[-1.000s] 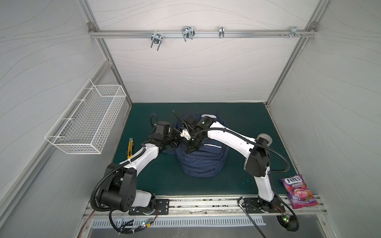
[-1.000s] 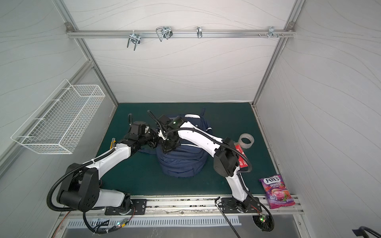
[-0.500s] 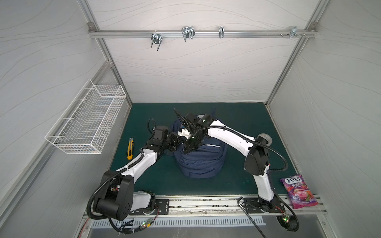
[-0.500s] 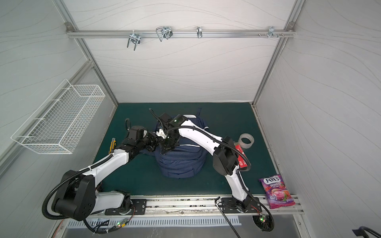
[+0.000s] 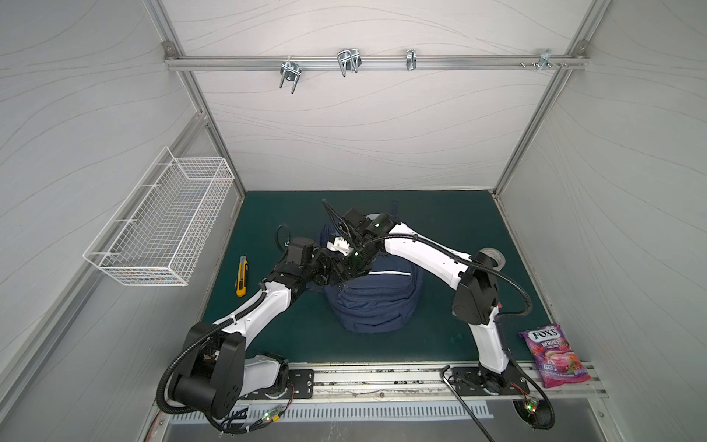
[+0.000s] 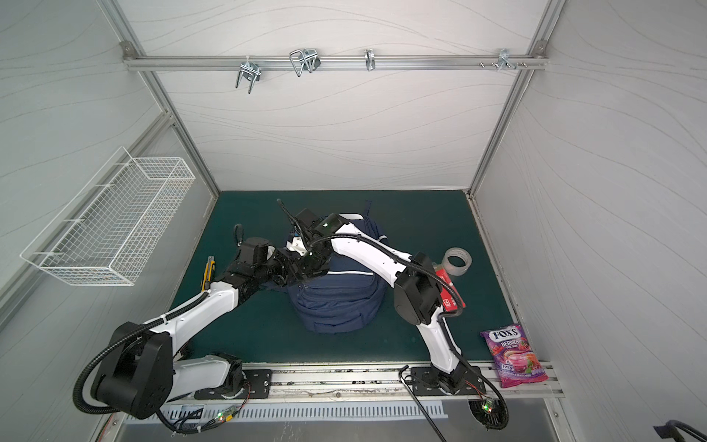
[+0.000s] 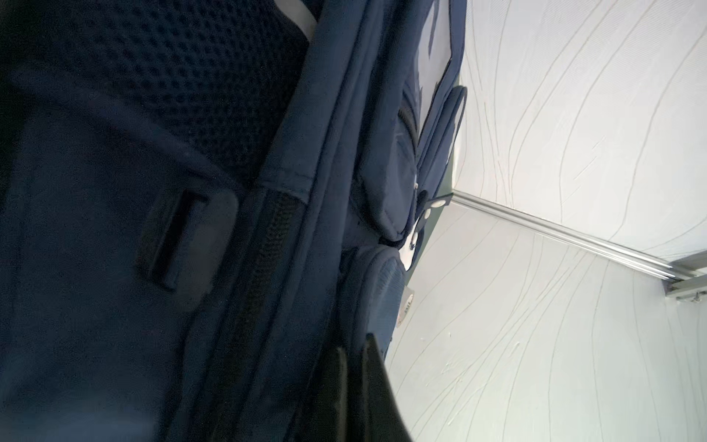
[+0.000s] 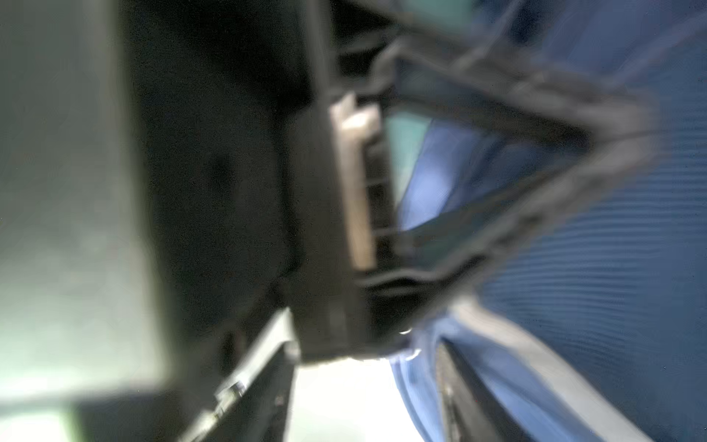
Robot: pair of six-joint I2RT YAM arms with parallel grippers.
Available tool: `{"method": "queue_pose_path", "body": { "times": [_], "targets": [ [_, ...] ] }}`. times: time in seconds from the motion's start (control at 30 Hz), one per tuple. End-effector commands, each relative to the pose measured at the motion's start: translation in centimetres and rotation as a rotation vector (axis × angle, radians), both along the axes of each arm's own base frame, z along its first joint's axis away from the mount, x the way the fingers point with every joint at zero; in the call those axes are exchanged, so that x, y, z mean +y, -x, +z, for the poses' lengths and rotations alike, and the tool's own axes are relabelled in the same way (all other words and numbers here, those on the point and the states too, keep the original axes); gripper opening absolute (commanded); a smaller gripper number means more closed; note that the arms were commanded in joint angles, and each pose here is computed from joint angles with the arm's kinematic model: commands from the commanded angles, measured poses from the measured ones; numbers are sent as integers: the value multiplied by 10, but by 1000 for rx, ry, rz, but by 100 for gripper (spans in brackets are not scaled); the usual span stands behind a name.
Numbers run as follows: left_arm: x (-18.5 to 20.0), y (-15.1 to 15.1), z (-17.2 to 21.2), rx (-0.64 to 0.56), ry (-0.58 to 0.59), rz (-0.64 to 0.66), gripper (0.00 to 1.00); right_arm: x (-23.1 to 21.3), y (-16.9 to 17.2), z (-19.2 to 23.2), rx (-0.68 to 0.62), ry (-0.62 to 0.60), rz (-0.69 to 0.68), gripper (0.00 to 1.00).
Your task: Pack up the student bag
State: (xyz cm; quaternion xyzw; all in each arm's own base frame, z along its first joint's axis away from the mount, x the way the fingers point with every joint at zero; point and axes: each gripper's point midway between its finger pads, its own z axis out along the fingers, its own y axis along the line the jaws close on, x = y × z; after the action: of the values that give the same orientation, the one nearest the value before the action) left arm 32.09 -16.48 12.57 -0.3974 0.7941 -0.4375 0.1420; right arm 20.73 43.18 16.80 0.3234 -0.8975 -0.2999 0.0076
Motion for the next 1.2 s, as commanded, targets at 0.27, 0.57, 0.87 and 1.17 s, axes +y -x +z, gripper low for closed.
{"method": "queue_pose_path", "body": {
  "times": [0.27,0.57,0.87,1.17],
  "targets": [
    [-8,5,65,-202,-493,-459,46,-148,-31,53,-304,90,-497,76],
    [-68,58,71,-400,-885,-1048,54,-256,-43,28,-100,45,-877,76],
    [-109,104,22,-421,-1121,-1436,69,-254,-28,4,52,-34,-883,74],
    [-100,55,34,-453,-1475,-1175,57,-278,-28,-3,10,87,-950,86]
  ]
}}
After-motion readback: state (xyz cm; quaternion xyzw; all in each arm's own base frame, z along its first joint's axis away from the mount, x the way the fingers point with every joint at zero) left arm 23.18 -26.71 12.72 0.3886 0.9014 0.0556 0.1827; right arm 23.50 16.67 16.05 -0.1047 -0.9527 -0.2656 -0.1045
